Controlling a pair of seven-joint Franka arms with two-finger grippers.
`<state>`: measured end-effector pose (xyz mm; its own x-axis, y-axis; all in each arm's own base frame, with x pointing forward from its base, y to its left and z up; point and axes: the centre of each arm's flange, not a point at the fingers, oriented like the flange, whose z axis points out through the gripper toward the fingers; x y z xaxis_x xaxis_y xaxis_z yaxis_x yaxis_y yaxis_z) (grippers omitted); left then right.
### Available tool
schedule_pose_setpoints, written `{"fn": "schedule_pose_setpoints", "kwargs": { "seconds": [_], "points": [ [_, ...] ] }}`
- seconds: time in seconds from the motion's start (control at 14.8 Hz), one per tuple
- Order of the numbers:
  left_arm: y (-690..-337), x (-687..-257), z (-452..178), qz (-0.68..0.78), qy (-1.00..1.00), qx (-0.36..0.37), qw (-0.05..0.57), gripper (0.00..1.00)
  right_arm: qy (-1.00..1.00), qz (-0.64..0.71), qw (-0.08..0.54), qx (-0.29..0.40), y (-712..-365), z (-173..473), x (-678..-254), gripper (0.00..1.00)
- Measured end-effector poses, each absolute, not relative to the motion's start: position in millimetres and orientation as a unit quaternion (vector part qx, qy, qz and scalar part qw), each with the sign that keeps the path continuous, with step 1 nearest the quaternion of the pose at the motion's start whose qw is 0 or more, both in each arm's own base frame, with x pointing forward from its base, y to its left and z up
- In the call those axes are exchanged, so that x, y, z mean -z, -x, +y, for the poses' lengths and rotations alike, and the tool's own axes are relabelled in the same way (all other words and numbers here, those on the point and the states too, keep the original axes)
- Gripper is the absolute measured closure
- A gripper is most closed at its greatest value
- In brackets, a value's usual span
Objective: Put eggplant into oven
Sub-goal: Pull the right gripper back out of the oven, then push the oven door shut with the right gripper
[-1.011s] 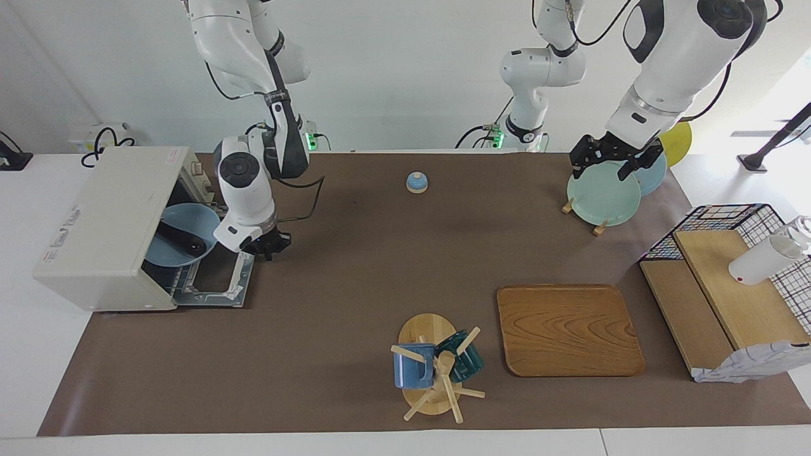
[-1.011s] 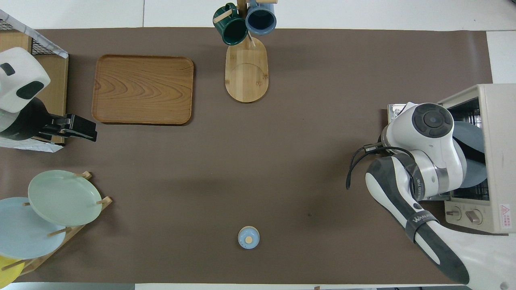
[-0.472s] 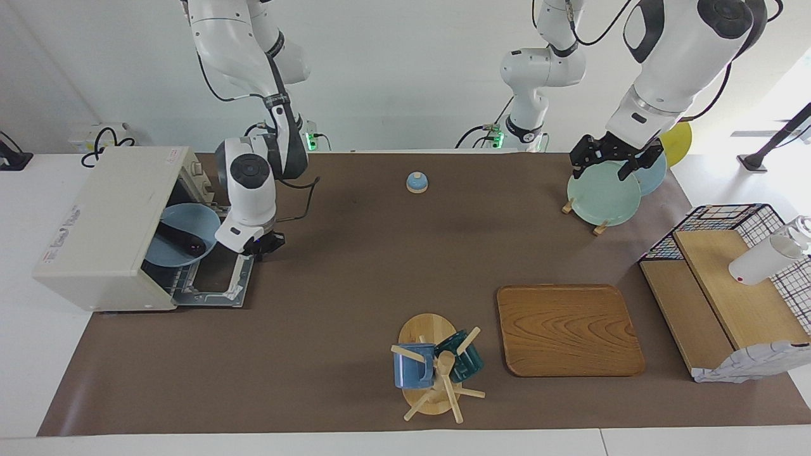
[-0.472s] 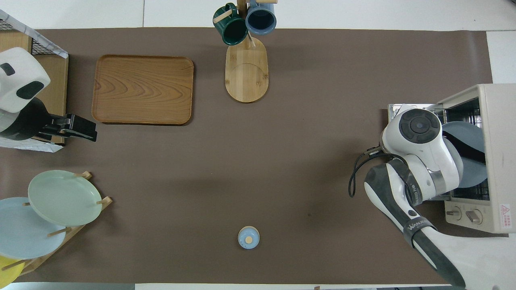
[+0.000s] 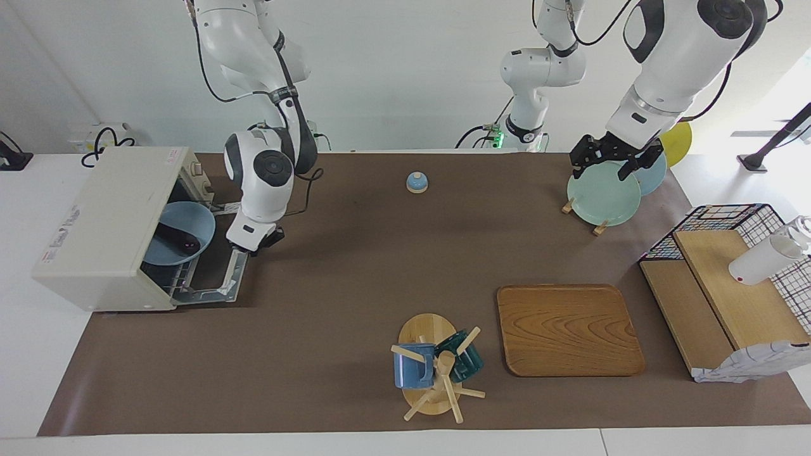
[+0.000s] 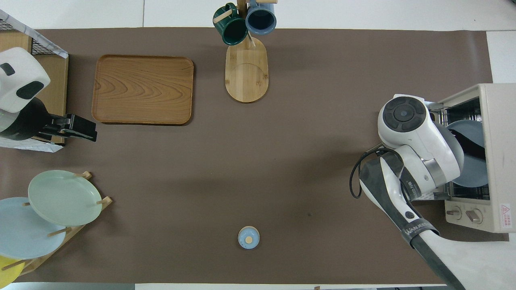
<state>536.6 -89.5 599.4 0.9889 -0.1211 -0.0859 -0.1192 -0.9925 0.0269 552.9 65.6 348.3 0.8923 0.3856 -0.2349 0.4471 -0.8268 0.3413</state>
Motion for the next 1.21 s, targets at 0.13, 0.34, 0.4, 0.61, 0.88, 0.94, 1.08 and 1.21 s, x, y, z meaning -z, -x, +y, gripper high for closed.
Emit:
{"fn": "schedule_pose_setpoints", "kwargs": {
  "seconds": [0.13, 0.34, 0.4, 0.61, 0.88, 0.94, 1.08, 1.21],
  "points": [
    [-537, -599, -89, -0.060, -0.997, 0.044, 0.011, 0.00, -0.954, 0.215, 0.191, 0.086, -558, 49, -382, 0.99],
    [-537, -599, -89, -0.060, -0.997, 0.044, 0.011, 0.00, -0.957, 0.209, 0.180, 0.086, -558, 6, -428, 0.99],
    [-537, -599, -89, -0.060, -0.997, 0.044, 0.011, 0.00, -0.958, 0.207, 0.181, 0.084, -557, -10, -438, 0.99],
    [-537, -599, -89, -0.060, -0.997, 0.044, 0.011, 0.00, -0.959, 0.202, 0.179, 0.081, -554, -46, -456, 0.99],
    [-537, -599, -89, -0.060, -0.997, 0.044, 0.011, 0.00, -0.969, 0.179, 0.146, 0.084, -551, -55, -467, 0.99],
    [-537, -599, -89, -0.060, -0.997, 0.044, 0.011, 0.00, -0.973, 0.169, 0.132, 0.091, -549, -55, -477, 0.99],
    [-537, -599, -89, -0.060, -0.997, 0.044, 0.011, 0.00, -0.976, 0.158, 0.112, 0.095, -548, -53, -507, 0.95],
    [-537, -599, -90, -0.060, -0.997, 0.044, 0.011, 0.00, -0.981, 0.152, 0.093, 0.077, -549, -45, -543, 0.87]
  ]
}}
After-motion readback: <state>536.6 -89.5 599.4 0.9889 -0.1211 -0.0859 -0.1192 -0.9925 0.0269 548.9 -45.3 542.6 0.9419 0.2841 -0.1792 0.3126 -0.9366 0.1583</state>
